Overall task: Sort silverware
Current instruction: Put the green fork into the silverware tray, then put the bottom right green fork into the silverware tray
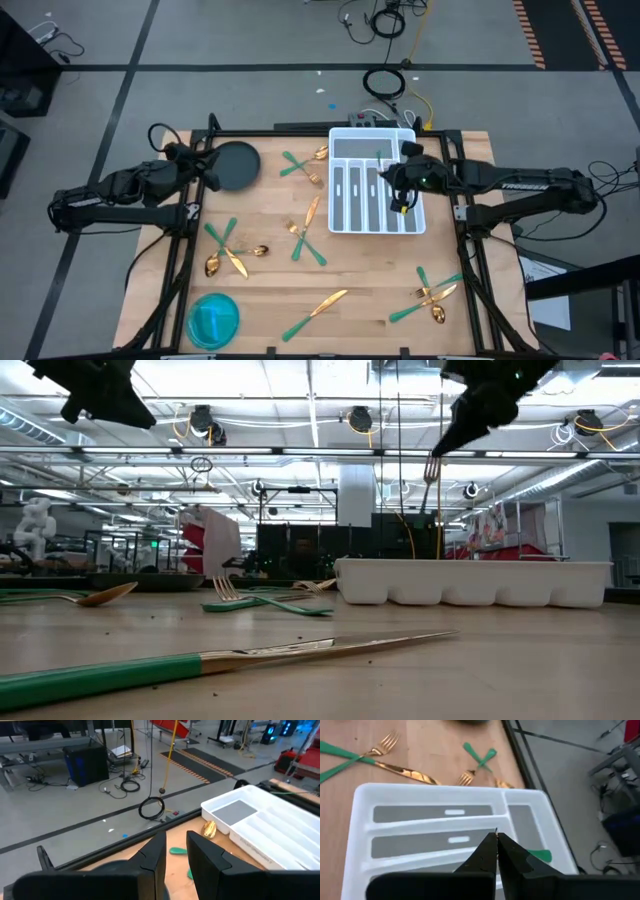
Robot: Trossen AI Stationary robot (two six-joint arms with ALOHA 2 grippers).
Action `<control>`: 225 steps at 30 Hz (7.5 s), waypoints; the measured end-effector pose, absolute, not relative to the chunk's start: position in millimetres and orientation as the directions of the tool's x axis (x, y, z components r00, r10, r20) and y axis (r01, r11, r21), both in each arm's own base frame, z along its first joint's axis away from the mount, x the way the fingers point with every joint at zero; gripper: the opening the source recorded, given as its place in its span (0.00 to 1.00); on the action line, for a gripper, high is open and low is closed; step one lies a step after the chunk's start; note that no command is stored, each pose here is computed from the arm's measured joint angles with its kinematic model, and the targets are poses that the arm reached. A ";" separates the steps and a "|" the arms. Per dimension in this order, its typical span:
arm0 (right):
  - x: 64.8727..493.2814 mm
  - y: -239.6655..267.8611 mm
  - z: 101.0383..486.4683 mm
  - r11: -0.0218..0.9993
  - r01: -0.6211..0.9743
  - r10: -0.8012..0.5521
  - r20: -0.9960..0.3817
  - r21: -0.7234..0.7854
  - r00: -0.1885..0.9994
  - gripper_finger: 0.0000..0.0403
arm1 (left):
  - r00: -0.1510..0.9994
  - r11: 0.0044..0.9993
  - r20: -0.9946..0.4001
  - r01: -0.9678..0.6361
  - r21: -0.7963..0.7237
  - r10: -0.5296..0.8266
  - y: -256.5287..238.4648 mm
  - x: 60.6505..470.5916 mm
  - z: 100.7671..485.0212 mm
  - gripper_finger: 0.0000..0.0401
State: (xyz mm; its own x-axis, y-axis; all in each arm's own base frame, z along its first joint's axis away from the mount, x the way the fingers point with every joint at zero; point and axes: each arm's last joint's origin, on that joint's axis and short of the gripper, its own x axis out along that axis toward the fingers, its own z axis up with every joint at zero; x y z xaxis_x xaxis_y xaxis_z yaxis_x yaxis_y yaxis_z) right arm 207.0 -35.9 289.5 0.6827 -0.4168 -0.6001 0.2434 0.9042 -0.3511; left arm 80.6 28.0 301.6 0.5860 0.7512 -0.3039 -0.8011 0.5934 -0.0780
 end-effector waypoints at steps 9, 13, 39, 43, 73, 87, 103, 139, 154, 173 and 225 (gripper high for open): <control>195.3 -33.8 252.6 0.919 0.278 -0.393 -0.635 -0.278 0.665 0.00 | 0.564 0.594 -0.348 -0.804 -0.024 0.749 29.3 93.9 296.9 0.21; 188.8 -33.0 245.8 0.918 0.292 -0.396 -0.640 -0.268 0.659 0.00 | 0.556 0.594 -0.362 -0.804 -0.006 0.748 29.7 98.2 295.1 0.21; 165.9 -30.9 182.5 0.929 0.244 -0.370 -0.679 -0.278 0.634 0.00 | 0.548 0.592 -0.366 -0.806 0.011 0.752 30.0 99.7 294.4 0.21; 161.5 -29.9 169.7 0.934 0.248 -0.358 -0.701 -0.258 0.617 0.00 | 0.548 0.592 -0.367 -0.806 0.012 0.752 30.0 100.0 294.3 0.21; 170.9 -29.3 140.3 0.959 0.210 -0.279 -0.784 -0.192 0.555 0.10 | 0.542 0.598 -0.375 -0.801 0.041 0.752 30.3 102.6 293.1 0.21; 185.5 -31.4 165.8 0.956 0.212 -0.290 -0.745 -0.201 0.601 0.33 | 0.542 0.599 -0.375 -0.799 0.045 0.752 30.3 102.6 293.1 0.21; 192.3 -8.1 311.3 0.972 0.231 -0.163 -0.815 -0.037 0.556 0.33 | 0.562 0.598 -0.343 -0.802 -0.001 0.753 30.5 105.0 297.0 0.21; 166.8 192.8 228.1 0.982 0.165 0.062 -0.987 0.087 0.151 0.63 | 0.568 0.604 -0.340 -0.797 0.000 0.749 30.4 105.3 297.5 0.21; 169.5 217.2 192.3 0.981 0.195 -0.044 -0.969 0.003 0.241 0.63 | 0.565 0.604 -0.345 -0.797 0.006 0.749 30.4 105.1 296.8 0.21; 162.4 234.7 145.9 0.911 0.394 -0.194 -0.971 -0.124 0.143 0.63 | 0.565 0.609 -0.344 -0.793 0.026 0.750 30.4 105.0 296.9 0.21; 212.6 230.2 233.4 0.859 0.413 -0.354 -0.934 -0.303 0.053 0.00 | 0.557 0.616 -0.357 -0.784 0.072 0.750 30.8 109.0 295.0 0.21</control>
State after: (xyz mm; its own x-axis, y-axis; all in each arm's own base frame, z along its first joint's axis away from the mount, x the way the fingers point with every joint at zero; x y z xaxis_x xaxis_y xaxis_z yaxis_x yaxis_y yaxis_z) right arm 212.6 230.2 233.4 0.0530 -0.3543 -0.9336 0.4131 0.8590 -0.3025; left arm 109.0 30.8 295.0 0.5566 0.7500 -0.3573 -0.7843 0.6162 0.0716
